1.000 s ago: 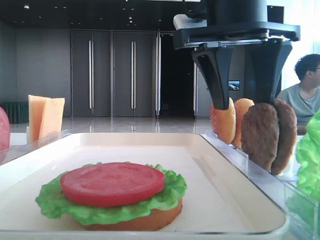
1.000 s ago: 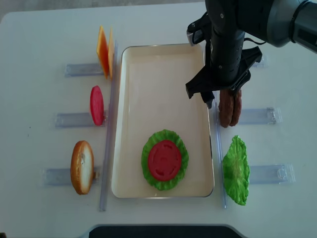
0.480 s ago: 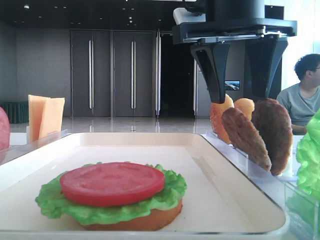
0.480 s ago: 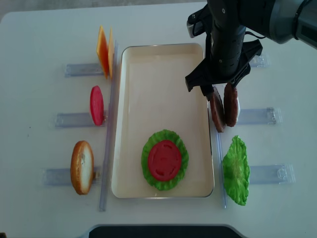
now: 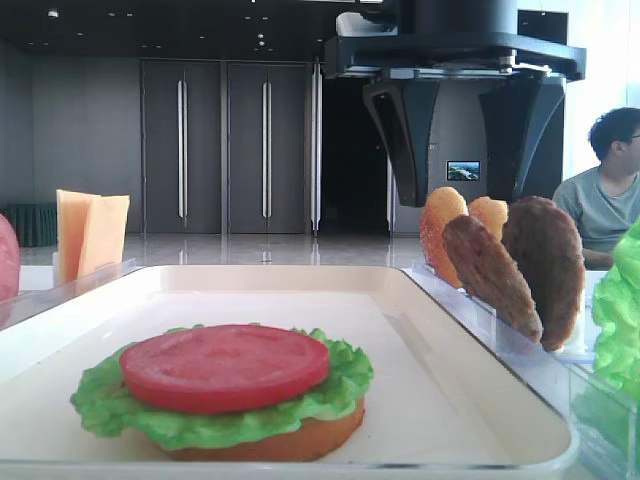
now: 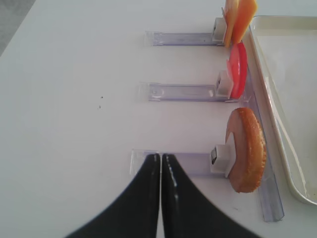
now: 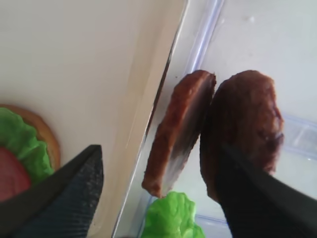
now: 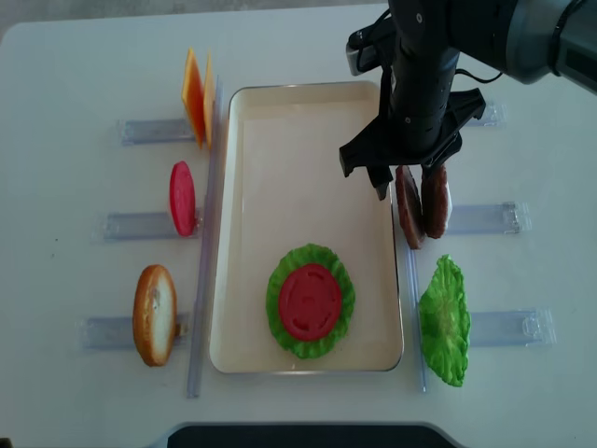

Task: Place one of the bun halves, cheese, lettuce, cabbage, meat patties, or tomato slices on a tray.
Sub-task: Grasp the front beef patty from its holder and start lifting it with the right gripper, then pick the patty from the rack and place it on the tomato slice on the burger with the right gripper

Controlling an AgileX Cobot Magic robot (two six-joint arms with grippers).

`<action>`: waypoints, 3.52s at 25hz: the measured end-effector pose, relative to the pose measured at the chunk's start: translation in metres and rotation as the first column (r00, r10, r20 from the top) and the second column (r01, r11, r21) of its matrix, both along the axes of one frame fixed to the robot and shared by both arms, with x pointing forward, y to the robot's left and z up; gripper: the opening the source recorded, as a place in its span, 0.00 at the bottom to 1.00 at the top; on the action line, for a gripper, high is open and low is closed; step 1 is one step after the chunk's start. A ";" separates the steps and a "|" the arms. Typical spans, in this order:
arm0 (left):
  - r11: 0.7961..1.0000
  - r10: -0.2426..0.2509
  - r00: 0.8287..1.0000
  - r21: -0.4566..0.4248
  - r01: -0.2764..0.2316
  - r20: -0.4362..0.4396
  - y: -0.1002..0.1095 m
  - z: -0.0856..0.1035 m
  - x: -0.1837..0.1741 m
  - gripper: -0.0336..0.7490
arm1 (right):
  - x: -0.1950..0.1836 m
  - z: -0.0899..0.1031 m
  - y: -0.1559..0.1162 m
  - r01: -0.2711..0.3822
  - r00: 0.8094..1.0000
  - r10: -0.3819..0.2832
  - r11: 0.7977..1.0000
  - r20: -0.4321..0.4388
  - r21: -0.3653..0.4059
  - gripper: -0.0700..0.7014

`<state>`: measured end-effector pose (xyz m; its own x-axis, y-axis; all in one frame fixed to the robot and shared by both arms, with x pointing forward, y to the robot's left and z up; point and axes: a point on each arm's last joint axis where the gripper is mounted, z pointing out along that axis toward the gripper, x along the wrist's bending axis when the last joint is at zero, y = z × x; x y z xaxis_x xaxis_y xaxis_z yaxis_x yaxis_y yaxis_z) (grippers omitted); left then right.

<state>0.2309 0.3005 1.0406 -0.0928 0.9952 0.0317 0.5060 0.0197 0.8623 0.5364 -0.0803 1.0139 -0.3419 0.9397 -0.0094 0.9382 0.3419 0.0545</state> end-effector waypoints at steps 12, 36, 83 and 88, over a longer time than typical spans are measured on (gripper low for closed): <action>1.000 0.000 1.000 0.000 0.000 0.000 0.000 0.000 0.000 0.03 | -0.003 -0.020 0.001 0.007 1.000 -0.008 1.000 -0.026 -0.030 0.69; 1.000 0.000 1.000 0.000 0.000 0.000 0.000 0.000 0.000 0.03 | 0.006 -0.029 -0.006 -0.014 1.000 0.014 0.992 0.002 -0.126 0.23; 1.000 -0.004 1.000 0.007 0.004 0.000 0.000 0.000 0.000 0.03 | -0.099 0.084 -0.060 0.074 0.973 -0.095 0.992 0.211 0.104 0.23; 1.000 -0.004 1.000 0.007 0.004 0.000 0.000 0.000 0.000 0.03 | -0.112 0.087 -0.060 0.069 0.972 -0.095 0.990 0.214 0.125 0.23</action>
<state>0.2309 0.3005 1.0407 -0.0890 0.9953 0.0382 0.5060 0.0121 0.8624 0.4242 -0.1403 1.1013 -0.2656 0.9634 0.0349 0.9234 0.2439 0.2963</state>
